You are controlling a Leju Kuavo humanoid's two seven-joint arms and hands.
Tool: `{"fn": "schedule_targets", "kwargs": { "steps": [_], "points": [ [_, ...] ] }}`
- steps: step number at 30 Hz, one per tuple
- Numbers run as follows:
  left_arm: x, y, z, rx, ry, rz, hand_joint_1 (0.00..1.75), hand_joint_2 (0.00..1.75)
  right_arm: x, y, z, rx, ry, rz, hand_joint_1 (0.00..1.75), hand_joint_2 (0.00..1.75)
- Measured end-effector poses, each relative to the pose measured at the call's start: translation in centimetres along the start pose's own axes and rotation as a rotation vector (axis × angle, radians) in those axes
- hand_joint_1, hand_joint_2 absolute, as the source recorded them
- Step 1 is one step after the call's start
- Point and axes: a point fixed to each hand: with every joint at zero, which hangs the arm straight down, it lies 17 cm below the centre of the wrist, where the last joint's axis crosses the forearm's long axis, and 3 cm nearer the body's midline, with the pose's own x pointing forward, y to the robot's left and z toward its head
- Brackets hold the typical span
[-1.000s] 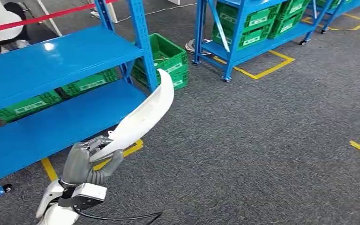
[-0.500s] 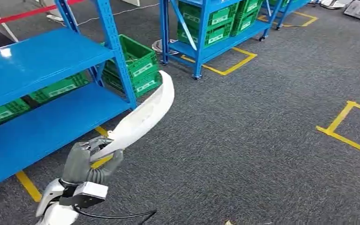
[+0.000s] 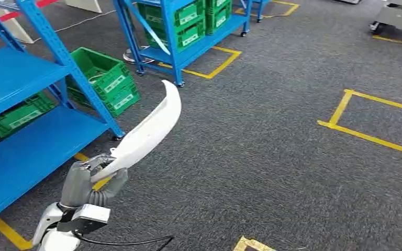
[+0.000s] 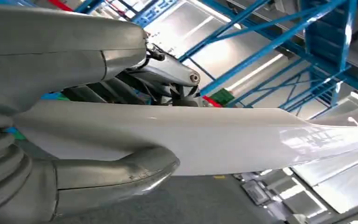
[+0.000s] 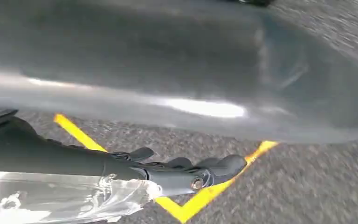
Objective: Take the parts from the cabinet and place them on the table.
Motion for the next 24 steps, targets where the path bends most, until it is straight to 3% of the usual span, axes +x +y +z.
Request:
{"fn": "schedule_targets", "kwargs": {
  "steps": [12, 24],
  "points": [
    [0.2, -0.2, 0.2, -0.013, -0.012, 0.04, 1.75, 1.75, -0.1, 0.3, 0.2, 0.017, 0.001, -0.056, 0.0, 0.0],
    [4.0, -5.5, -3.6, -0.085, -0.087, 0.112, 1.75, 1.75, -0.3, -1.6, -0.3, -0.031, 0.029, -0.19, 0.0, 0.0]
  ]
}}
